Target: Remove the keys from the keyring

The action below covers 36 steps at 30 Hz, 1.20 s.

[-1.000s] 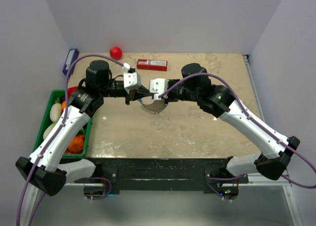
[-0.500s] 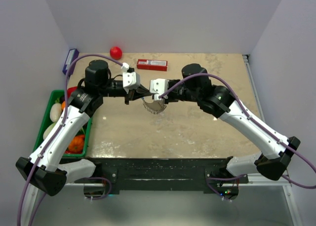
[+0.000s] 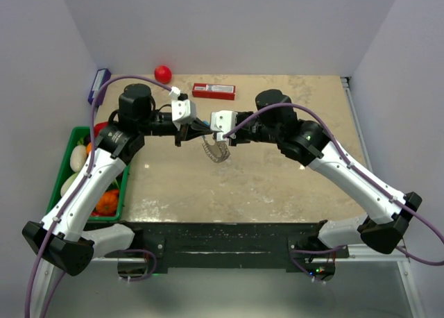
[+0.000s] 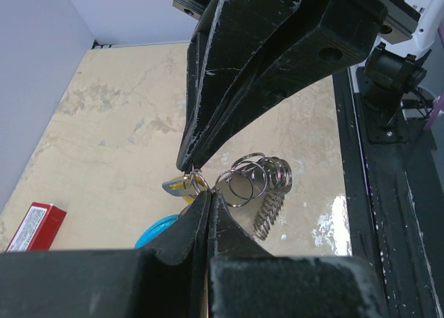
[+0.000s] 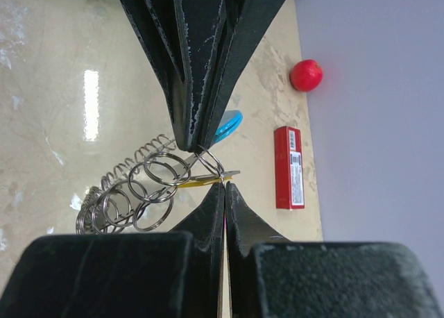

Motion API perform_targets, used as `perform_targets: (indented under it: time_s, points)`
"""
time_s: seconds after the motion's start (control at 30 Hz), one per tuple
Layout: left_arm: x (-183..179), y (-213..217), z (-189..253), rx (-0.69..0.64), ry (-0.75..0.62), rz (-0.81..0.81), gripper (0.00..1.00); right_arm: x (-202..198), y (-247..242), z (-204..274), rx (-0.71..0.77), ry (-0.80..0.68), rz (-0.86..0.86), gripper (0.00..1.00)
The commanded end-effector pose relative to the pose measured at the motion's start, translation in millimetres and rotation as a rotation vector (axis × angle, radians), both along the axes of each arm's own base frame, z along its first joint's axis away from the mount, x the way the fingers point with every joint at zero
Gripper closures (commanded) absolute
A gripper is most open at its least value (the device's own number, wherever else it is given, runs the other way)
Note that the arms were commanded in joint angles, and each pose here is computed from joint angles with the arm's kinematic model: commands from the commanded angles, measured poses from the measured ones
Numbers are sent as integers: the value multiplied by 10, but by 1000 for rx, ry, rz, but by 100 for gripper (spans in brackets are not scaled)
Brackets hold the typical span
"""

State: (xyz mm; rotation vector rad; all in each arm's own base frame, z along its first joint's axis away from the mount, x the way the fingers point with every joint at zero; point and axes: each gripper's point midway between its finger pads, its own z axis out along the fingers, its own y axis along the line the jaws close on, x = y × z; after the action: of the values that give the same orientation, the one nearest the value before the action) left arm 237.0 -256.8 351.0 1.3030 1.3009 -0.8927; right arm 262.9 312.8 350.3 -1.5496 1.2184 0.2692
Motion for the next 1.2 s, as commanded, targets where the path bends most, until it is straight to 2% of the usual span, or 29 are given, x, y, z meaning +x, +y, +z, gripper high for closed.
perform_targets:
  time_s: [0.0,1.17]
  points:
    - [-52,-1,291,-55,-72,-25,100,-3,-58,253,57,-63,-14,100]
    - [-60,-4,297,-64,-52,-42,100,-25,-60,390,76,-70,-7,100]
